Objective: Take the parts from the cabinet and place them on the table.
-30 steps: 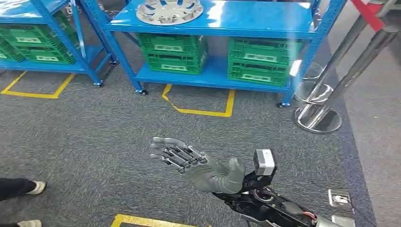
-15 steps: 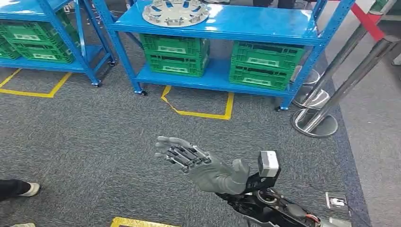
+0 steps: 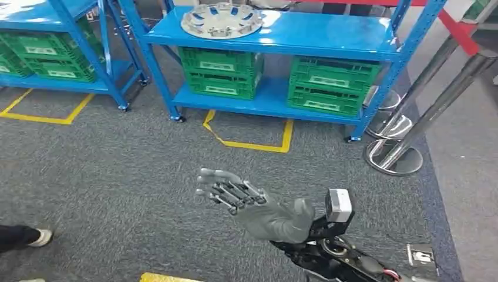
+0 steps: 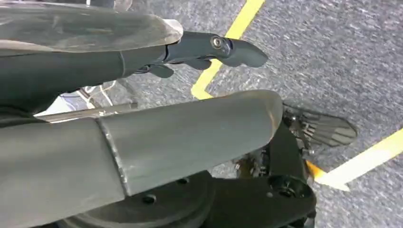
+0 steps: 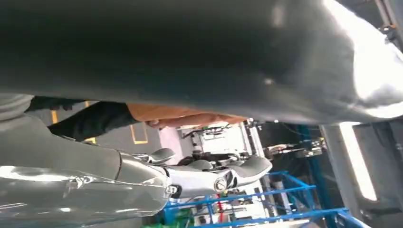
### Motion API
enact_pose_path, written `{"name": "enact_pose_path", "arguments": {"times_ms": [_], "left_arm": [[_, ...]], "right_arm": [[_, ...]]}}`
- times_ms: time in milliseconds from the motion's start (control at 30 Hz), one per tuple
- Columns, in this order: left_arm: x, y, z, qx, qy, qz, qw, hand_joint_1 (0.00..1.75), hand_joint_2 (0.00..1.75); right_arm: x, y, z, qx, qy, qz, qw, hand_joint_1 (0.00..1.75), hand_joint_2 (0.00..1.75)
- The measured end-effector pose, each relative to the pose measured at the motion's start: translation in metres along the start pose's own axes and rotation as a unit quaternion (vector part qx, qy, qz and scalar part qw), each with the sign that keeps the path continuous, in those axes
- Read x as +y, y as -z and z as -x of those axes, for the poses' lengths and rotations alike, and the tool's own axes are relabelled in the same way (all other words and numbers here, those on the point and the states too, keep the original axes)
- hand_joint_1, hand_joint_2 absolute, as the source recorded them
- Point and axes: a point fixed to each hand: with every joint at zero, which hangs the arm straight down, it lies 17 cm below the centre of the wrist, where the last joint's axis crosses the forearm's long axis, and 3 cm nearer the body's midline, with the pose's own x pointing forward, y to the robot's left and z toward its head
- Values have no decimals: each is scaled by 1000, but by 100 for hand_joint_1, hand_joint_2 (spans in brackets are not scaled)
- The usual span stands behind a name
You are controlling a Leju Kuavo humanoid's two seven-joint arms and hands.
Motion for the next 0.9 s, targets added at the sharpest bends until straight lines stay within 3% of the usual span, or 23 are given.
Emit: {"name": "enact_pose_path", "arguments": {"times_ms": [900], "left_arm": [[3,0,1,-1,4,-3,1000,0,0]], "right_arm": [[-1,2,-4,-5,-3,-1,1000,0,0]]}}
